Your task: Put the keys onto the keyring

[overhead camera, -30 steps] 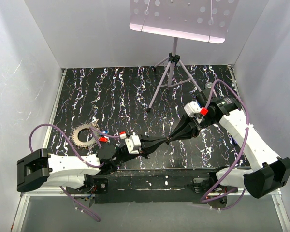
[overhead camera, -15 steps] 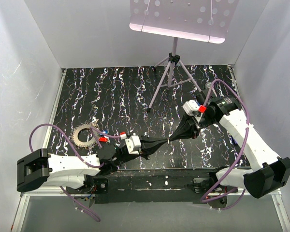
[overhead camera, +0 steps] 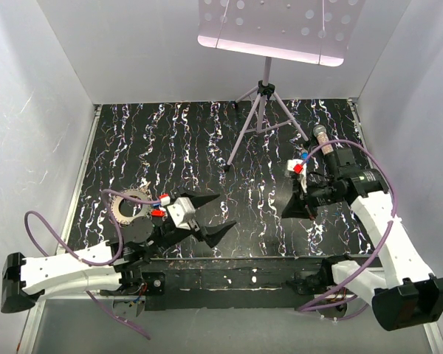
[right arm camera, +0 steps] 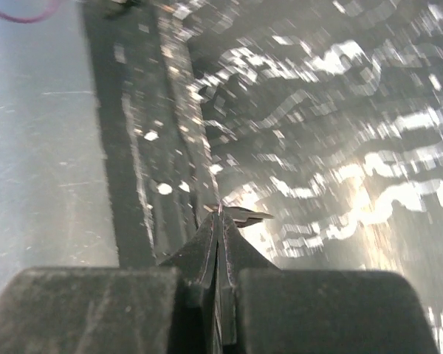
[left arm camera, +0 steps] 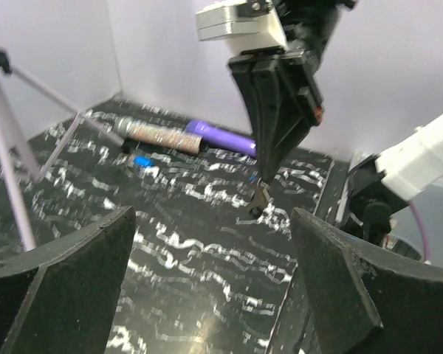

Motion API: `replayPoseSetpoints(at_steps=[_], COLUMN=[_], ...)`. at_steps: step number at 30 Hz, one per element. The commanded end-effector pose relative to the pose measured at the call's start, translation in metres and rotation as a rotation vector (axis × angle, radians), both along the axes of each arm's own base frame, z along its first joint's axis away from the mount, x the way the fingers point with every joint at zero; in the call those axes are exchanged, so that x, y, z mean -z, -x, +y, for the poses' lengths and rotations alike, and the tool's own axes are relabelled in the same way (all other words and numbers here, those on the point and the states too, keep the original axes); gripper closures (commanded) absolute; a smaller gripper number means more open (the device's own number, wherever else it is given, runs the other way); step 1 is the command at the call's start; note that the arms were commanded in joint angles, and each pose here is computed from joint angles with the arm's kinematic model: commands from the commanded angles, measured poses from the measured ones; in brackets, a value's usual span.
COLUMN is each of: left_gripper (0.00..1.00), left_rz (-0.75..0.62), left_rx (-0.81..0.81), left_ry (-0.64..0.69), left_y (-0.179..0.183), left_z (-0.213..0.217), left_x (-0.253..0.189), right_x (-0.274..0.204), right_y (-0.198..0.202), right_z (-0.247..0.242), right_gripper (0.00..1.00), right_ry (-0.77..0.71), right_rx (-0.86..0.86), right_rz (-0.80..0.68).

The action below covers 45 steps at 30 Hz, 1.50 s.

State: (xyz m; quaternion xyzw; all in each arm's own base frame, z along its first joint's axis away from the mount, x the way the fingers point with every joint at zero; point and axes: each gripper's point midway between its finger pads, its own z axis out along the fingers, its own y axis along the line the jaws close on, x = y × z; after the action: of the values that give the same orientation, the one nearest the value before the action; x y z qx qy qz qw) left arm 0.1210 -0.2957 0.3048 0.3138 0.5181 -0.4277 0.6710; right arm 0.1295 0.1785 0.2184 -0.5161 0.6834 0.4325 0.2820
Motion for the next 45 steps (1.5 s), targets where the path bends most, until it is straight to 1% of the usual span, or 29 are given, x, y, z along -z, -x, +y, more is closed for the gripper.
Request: replayPoseSetpoints(at_steps=[1,5,7,9,12,16,18,23,27,28,32,40,45], left_gripper=[0.14,0.12,0.11,0.1,0.1,0.1,0.09,0.09,0.09,0.09,0.09,0.09,0.09], left_rz=[0.147,0.185,0.193,0.206,0.222,0.229,0.23,0.228,0.221,0.228,0.232,0.231,0.233], left_rx=[-0.138,-0.144,-0.135,-0.123,-0.106,-0.103,-0.111,-0.132,-0.137,-0.141,-0.144,-0.161,-0.164], left_ry=[-0.266,-0.276,-0.267,-0.262,-0.255,-0.258,-0.252,-0.243,-0.238,-0.266,-0.267,-0.269,-0.266], left_y=[-0.018,-0.017,-0.016,-0.014,-0.011,-0.009,-0.01,-0.012,-0.012,-0.012,-0.012,-0.013,-0.013], left_z=[0.022,0.024,0.022,0.021,0.019,0.021,0.024,0.03,0.033,0.035,0.036,0.041,0.042], left_x=[0.057,0.062,0.062,0.062,0.063,0.066,0.067,0.066,0.063,0.071,0.073,0.076,0.079], right_x=[0.043,0.066,0.081,0.092,0.109,0.126,0.136,0.151,0.159,0.162,0.167,0.18,0.183], right_y=[-0.023,-0.022,-0.028,-0.03,-0.033,-0.032,-0.035,-0.062,-0.086,-0.091,-0.108,-0.128,-0.133], right_z=[-0.055,-0.087,-0.11,-0.128,-0.148,-0.159,-0.159,-0.155,-0.15,-0.148,-0.132,-0.116,-0.111], right_gripper=[0.99,0.99,0.99,0.99,0.99,0.99,0.99,0.99,0.99,0.99,0.99,0.99,0.99], right_ry=[0.256,0.349,0.442,0.53,0.643,0.719,0.728,0.728,0.743,0.75,0.757,0.784,0.788], right_rx=[0.283,0.392,0.47,0.502,0.509,0.476,0.486,0.52,0.534,0.533,0.51,0.488,0.478], right_rz=[0.048,0.104,0.1,0.084,0.085,0.193,0.264,0.317,0.324,0.323,0.31,0.321,0.319])
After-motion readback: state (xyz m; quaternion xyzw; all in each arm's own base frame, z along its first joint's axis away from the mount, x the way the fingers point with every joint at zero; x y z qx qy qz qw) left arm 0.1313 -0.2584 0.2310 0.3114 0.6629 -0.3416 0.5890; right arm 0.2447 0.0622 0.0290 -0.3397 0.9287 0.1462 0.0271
